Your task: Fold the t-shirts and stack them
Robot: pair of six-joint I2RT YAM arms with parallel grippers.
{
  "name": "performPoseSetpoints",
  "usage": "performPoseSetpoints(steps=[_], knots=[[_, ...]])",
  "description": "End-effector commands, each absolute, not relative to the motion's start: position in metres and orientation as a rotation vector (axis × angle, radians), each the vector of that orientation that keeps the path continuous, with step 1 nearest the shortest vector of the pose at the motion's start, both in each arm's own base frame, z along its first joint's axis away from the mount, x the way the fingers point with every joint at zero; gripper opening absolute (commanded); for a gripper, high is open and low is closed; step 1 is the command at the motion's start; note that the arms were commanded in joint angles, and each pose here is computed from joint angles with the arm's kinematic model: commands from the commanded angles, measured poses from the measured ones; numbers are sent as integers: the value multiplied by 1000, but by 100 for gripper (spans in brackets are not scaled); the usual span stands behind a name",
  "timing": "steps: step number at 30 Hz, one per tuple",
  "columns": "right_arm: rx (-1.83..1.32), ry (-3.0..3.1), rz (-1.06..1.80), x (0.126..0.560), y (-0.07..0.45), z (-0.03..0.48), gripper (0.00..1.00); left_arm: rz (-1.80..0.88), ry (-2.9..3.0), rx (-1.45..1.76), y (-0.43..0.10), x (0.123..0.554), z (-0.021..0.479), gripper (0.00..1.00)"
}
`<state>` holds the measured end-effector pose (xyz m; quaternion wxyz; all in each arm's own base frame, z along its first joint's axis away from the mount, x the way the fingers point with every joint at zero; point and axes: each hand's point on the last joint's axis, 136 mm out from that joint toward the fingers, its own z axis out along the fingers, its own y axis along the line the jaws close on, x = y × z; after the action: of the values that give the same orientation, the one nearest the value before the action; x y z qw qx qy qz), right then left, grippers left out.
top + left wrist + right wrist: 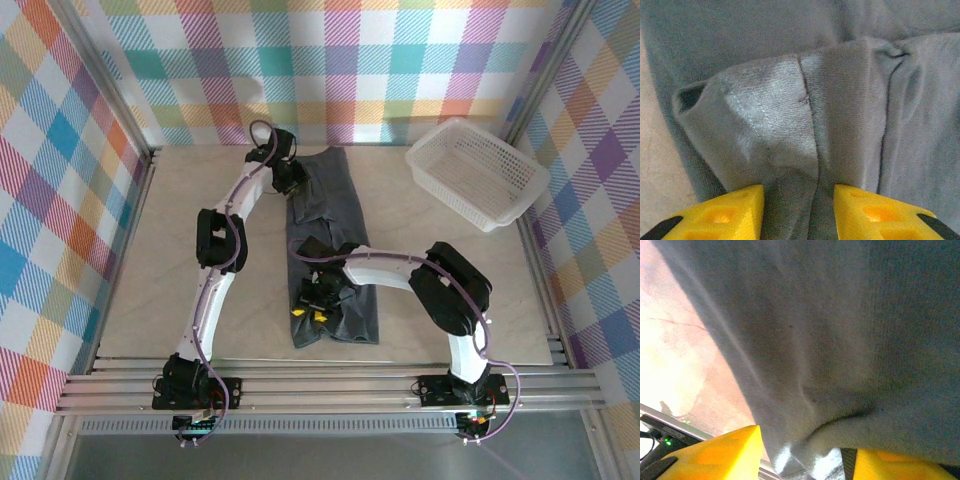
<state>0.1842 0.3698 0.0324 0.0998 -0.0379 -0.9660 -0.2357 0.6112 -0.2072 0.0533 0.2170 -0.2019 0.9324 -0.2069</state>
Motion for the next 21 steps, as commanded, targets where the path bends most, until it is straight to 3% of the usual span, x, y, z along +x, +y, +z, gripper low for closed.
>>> performPoseSetpoints(steps=[1, 4, 7, 12, 16, 21], knots=[[-113, -2966, -759, 200, 367, 69, 49, -486, 2461, -497, -193, 610, 139, 51], [-55, -3088, -784, 207, 342, 102, 54, -444, 2427, -533, -177, 580, 192, 55], [-67, -3152, -795, 209, 299, 119, 57, -395, 2487, -550, -169, 517, 205, 56], [-142, -3146, -722, 197, 222, 108, 58, -443, 2705, -723, -161, 362, 145, 49], [-196, -3096, -639, 180, 184, 84, 59, -687, 2766, -805, -197, 251, 97, 48], [-200, -3036, -582, 165, 177, 54, 58, -684, 2910, -723, -226, 170, 59, 51]])
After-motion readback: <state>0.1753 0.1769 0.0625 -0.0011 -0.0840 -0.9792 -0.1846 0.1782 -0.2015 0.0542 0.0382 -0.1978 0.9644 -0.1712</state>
